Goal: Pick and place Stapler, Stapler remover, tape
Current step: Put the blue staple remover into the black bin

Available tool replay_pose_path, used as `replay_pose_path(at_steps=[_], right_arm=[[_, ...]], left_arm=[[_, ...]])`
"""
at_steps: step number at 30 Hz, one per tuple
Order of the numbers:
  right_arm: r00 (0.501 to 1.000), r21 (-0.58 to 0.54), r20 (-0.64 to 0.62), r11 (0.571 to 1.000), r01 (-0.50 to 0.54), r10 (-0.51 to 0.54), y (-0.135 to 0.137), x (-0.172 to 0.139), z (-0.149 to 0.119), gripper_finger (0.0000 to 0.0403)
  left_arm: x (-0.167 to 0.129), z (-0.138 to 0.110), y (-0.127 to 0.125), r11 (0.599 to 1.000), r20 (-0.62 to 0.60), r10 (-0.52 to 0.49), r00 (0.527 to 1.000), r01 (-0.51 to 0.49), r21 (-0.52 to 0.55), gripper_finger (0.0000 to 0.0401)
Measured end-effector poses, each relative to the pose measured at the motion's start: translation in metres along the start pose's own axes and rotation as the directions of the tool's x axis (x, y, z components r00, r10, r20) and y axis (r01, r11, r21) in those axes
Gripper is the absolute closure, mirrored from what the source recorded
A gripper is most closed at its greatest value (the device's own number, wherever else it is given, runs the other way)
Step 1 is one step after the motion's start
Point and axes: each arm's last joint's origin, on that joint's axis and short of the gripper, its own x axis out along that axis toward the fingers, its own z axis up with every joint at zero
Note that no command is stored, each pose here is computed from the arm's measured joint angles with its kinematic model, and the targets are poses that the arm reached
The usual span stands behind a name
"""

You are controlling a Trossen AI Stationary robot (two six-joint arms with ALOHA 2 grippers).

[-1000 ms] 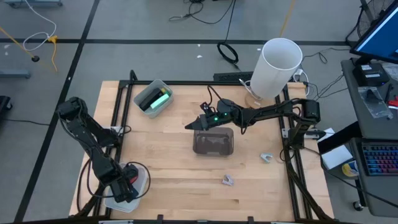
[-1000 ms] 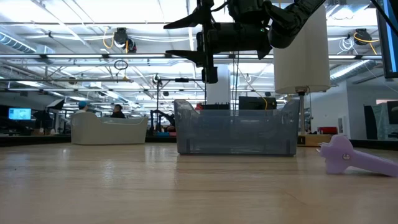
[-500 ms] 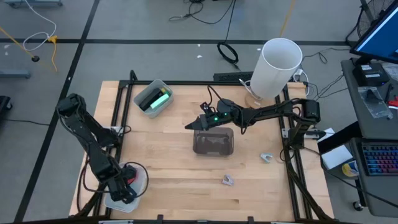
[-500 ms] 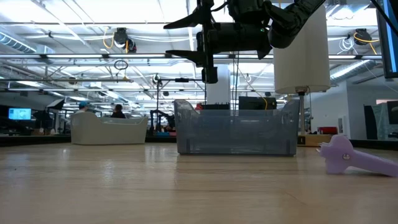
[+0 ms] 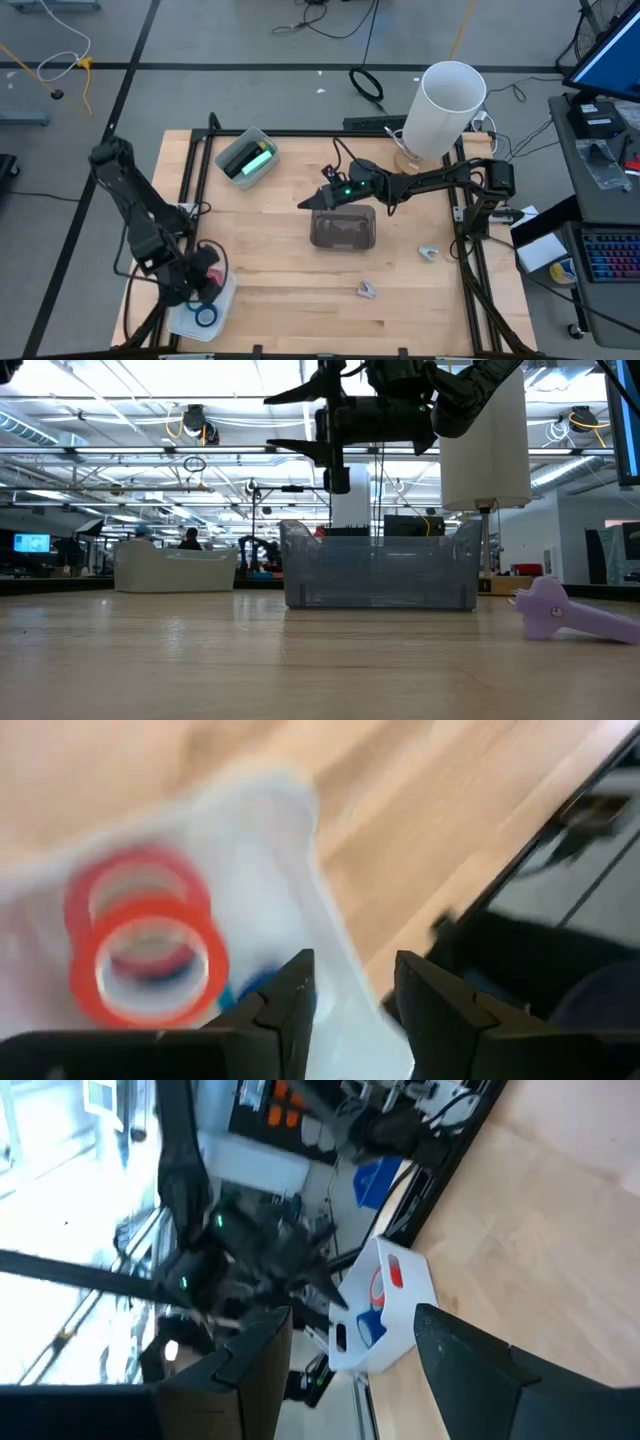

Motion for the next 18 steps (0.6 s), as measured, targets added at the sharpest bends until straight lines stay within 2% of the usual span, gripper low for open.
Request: replay_pose_path(at_steps=[3,8,14,18], right_arm=[[0.999,-0.033,-0.034,0.999,-0.013,0.012,0.000,0.000,-0.001,0.0196],[0.998,-0.098,-0.053,0.994,-0.037,0.031,0.006,-0.001,-0.003,0.0196],[0.998,-0.238,-0.030,0.969,-0.065,0.060,0.027,-0.002,-0.015,0.0197],[0.999,-0.332,-0.005,0.942,-0.045,0.046,0.042,-0.009,-0.027,0.0199]], left_arm=[[-0.009,0.008,0.003,0.998,0.124,-0.039,0.991,0.033,0.052,0.0270],[-0.022,0.025,0.009,0.992,0.299,-0.067,0.952,0.032,0.120,0.0280],[-0.037,0.043,0.015,0.974,0.406,-0.087,0.910,-0.009,0.227,0.0300],[-0.047,0.055,0.018,0.951,0.466,-0.106,0.878,-0.048,0.306,0.0317]])
